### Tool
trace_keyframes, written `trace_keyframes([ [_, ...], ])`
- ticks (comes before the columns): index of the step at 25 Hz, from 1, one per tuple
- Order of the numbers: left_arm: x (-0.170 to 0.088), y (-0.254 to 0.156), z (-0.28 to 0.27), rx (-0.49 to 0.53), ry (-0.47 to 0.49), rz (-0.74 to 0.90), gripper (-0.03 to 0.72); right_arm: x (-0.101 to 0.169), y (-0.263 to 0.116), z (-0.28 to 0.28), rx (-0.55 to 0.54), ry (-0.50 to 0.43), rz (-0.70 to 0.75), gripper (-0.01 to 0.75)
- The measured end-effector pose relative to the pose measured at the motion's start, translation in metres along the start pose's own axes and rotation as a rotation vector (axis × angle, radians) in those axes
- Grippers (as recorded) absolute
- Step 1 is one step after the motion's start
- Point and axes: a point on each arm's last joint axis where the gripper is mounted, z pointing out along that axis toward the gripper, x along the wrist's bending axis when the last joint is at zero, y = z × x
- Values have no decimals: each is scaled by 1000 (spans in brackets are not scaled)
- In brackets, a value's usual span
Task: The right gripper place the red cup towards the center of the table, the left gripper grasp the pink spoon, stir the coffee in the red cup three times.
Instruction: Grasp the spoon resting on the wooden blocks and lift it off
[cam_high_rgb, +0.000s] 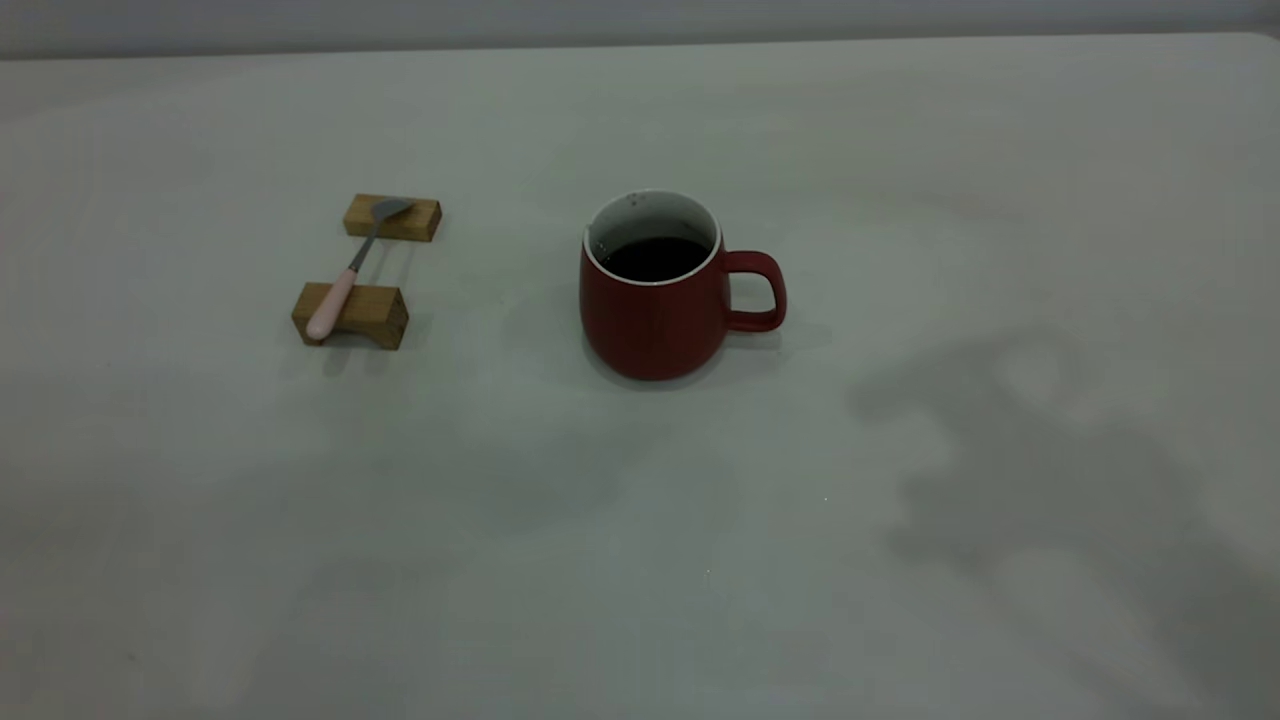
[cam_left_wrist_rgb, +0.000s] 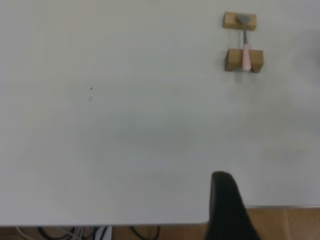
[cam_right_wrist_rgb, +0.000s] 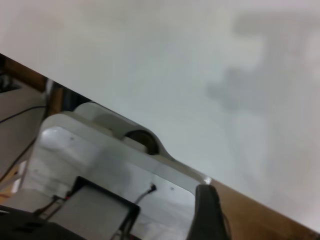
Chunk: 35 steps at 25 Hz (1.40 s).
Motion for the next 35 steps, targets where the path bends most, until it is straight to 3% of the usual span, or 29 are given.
trace_keyframes([
  [6, 0, 0, 0, 0, 0, 0, 515, 0, -62, -19, -25, -104, 58, 607],
  [12, 0, 0, 0, 0, 0, 0, 515, -18, -120, -16, -75, -155, 186, 603],
  [23, 0, 0, 0, 0, 0, 0, 515, -4, -224, -17, -464, -288, 271, 593],
  [35, 0, 0, 0, 0, 0, 0, 515, 14, -269, -23, -682, -374, 237, 593],
])
